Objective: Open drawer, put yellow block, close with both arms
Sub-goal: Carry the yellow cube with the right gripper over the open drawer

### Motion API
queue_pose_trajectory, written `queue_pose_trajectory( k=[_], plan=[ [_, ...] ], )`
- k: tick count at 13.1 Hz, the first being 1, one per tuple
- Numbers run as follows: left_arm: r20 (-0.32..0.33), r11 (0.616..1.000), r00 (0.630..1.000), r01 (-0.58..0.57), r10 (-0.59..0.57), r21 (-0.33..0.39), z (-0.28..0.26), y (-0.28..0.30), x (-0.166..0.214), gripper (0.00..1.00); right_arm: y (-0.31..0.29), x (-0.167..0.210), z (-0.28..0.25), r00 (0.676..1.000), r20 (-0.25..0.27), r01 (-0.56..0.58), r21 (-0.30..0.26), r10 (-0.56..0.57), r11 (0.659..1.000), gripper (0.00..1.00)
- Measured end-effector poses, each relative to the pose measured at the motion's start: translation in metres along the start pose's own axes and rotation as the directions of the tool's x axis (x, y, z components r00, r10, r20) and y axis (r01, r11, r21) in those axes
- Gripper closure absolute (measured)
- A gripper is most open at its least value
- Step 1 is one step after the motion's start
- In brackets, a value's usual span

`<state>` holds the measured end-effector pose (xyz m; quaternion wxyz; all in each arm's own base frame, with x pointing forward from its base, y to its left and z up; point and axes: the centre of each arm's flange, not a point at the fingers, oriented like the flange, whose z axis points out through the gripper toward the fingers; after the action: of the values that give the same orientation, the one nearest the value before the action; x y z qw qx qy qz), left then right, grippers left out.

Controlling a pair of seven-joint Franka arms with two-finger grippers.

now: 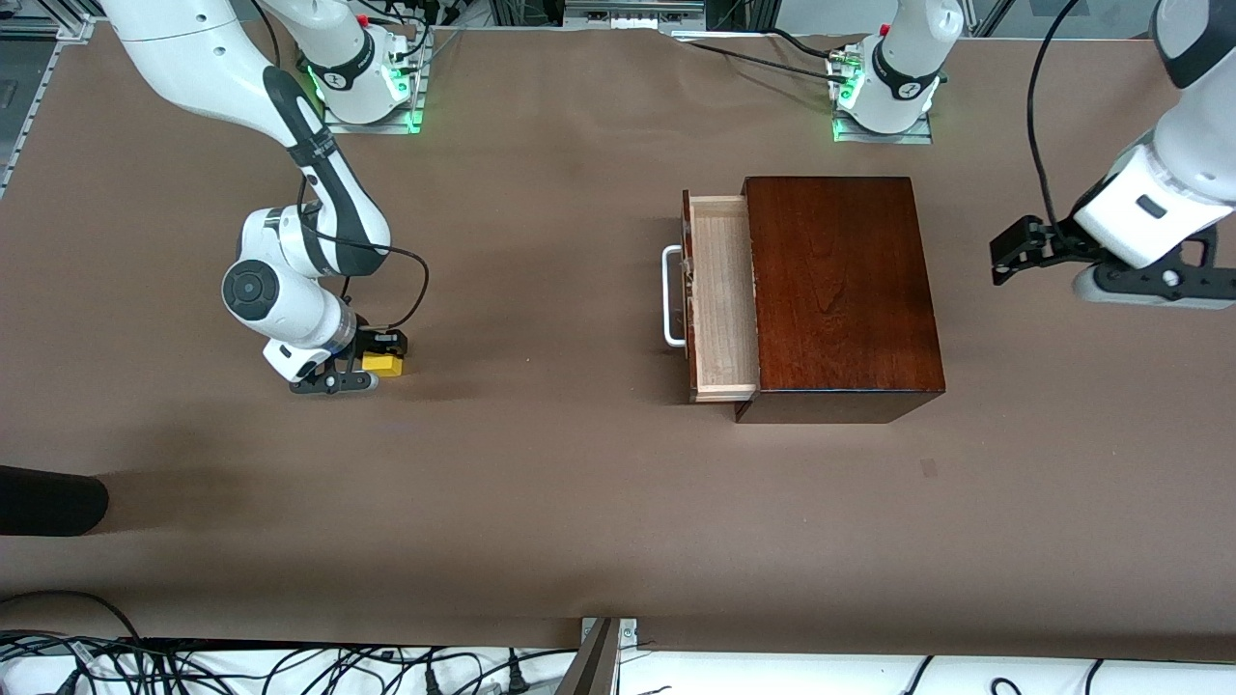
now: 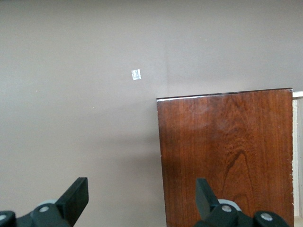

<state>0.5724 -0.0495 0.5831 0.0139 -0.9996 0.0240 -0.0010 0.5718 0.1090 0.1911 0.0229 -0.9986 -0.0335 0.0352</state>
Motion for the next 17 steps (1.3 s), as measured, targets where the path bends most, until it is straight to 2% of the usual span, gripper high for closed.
queue_pose_trajectory(
  k=[4, 6, 9, 10, 12, 15, 17],
  plan=[
    [0.045, 1.000, 0.999, -0.004, 0.004, 0.001, 0.010, 0.003, -0.005, 0.00, -0.008, 0.026, -0.035, 0.998, -0.049, 0.027, 0.008, -0.027, 1.000, 0.44],
    [0.047, 1.000, 0.999, -0.006, 0.006, 0.001, 0.010, 0.003, -0.005, 0.00, -0.025, 0.044, -0.078, 0.996, -0.038, 0.086, 0.021, -0.085, 0.996, 0.44],
    [0.048, 1.000, 0.999, -0.002, 0.002, 0.001, 0.010, 0.001, -0.005, 0.00, -0.099, 0.053, -0.146, 0.973, -0.032, 0.229, 0.049, -0.228, 0.972, 0.44],
    [0.048, 1.000, 0.999, -0.001, 0.001, 0.001, 0.010, 0.001, -0.005, 0.00, -0.132, 0.049, -0.164, 0.953, -0.041, 0.300, 0.040, -0.299, 0.953, 0.44],
    [0.049, 1.000, 0.999, -0.001, 0.001, 0.001, 0.010, 0.001, -0.005, 0.00, -0.211, 0.029, -0.192, 0.893, -0.065, 0.447, 0.019, -0.445, 0.894, 0.44],
    [0.049, 1.000, 0.999, -0.001, 0.001, 0.001, 0.010, 0.001, -0.005, 0.00, -0.330, -0.025, -0.216, 0.771, -0.107, 0.629, -0.021, -0.628, 0.777, 0.44],
    [0.049, 1.000, 0.999, -0.001, 0.001, 0.001, 0.011, 0.001, -0.005, 0.00, -0.387, -0.055, -0.220, 0.707, -0.127, 0.699, -0.024, -0.696, 0.715, 0.44]
  ],
)
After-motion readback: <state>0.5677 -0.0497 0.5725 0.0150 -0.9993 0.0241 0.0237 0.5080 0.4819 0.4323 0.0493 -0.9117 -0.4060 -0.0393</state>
